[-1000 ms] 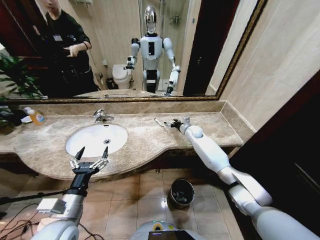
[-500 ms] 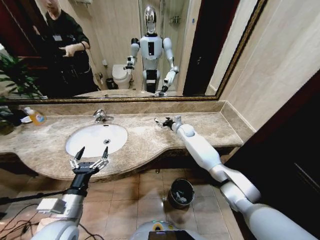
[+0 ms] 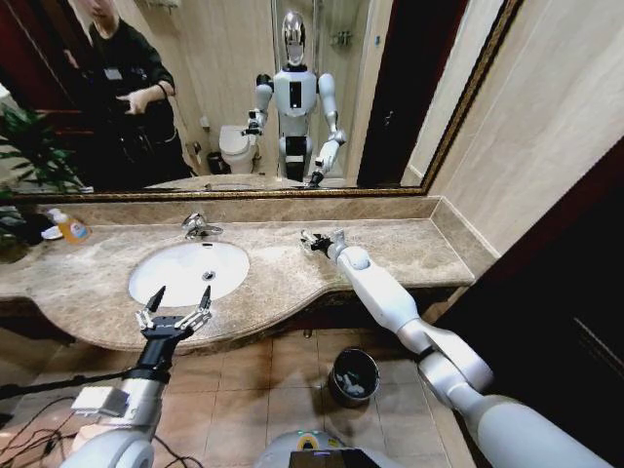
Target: Pick up the trash from the sink and place it in the trash bin.
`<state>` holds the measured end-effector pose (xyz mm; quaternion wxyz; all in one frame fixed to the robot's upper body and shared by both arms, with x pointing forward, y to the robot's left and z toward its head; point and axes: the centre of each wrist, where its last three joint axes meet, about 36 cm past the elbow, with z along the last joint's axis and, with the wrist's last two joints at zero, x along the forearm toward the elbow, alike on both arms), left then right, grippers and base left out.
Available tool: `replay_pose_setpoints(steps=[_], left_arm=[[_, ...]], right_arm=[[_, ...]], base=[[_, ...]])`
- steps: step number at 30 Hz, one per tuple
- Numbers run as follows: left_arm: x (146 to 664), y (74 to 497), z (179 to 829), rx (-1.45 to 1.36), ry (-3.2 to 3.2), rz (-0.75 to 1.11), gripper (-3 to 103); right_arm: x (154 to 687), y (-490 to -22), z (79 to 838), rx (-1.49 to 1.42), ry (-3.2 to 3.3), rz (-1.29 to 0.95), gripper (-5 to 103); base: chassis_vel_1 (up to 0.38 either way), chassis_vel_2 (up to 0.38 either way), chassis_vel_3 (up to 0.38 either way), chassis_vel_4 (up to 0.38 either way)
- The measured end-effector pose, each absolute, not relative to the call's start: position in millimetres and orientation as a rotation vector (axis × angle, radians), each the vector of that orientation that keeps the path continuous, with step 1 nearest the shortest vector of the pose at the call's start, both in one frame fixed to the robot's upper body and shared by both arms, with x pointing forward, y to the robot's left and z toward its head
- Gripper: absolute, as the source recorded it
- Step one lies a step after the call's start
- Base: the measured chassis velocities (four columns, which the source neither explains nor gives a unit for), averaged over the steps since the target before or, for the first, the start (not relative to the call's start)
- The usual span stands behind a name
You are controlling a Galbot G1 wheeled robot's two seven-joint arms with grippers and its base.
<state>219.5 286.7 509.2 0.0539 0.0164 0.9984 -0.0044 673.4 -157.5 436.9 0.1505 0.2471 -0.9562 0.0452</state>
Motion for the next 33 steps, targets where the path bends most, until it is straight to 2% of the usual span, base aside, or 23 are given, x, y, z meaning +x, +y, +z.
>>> replay_pose_setpoints(steps=[1, 6, 8, 10, 11, 15, 19, 25, 33], left_arm=[[219, 287, 509, 0.05, 3.033, -0.013, 100], [219, 287, 509, 0.05, 3.033, -0.013, 100], [219, 287, 509, 0.05, 3.033, -0.013, 100], [219, 287, 509, 0.05, 3.033, -0.013, 100], [219, 287, 509, 0.05, 3.033, -0.013, 100], [219, 287, 509, 0.05, 3.033, -0.013, 100], [219, 287, 509, 0.05, 3.033, -0.013, 100], [219, 287, 509, 0.05, 3.033, -0.013, 100], [219, 287, 509, 0.05, 3.033, -0.013, 100]], right_arm=[[673, -158, 437, 0.71, -2.746, 0.13, 52], [669, -159, 432, 0.704, -2.743, 0.14, 33], [668, -159, 432, 0.703, -2.744, 0.141, 33], [668, -158, 432, 0.697, -2.749, 0.144, 23], [668, -158, 432, 0.697, -2.749, 0.144, 23], [664, -154, 431, 0.688, -2.757, 0.144, 4], [656, -153, 432, 0.668, -2.779, 0.148, 1], [629, -163, 446, 0.631, -2.837, 0.145, 0], [558, -195, 474, 0.545, -2.935, 0.13, 0]], base=[[0.0, 0.0, 0.0, 0.0], [0.0, 0.0, 0.0, 0.0], [0.0, 0.0, 0.0, 0.0], [0.0, 0.0, 0.0, 0.0], [0.0, 0.0, 0.0, 0.0], [0.0, 0.0, 0.0, 0.0], [0.0, 0.0, 0.0, 0.0], [0.0, 0.0, 0.0, 0.0], [0.0, 0.0, 0.0, 0.0]])
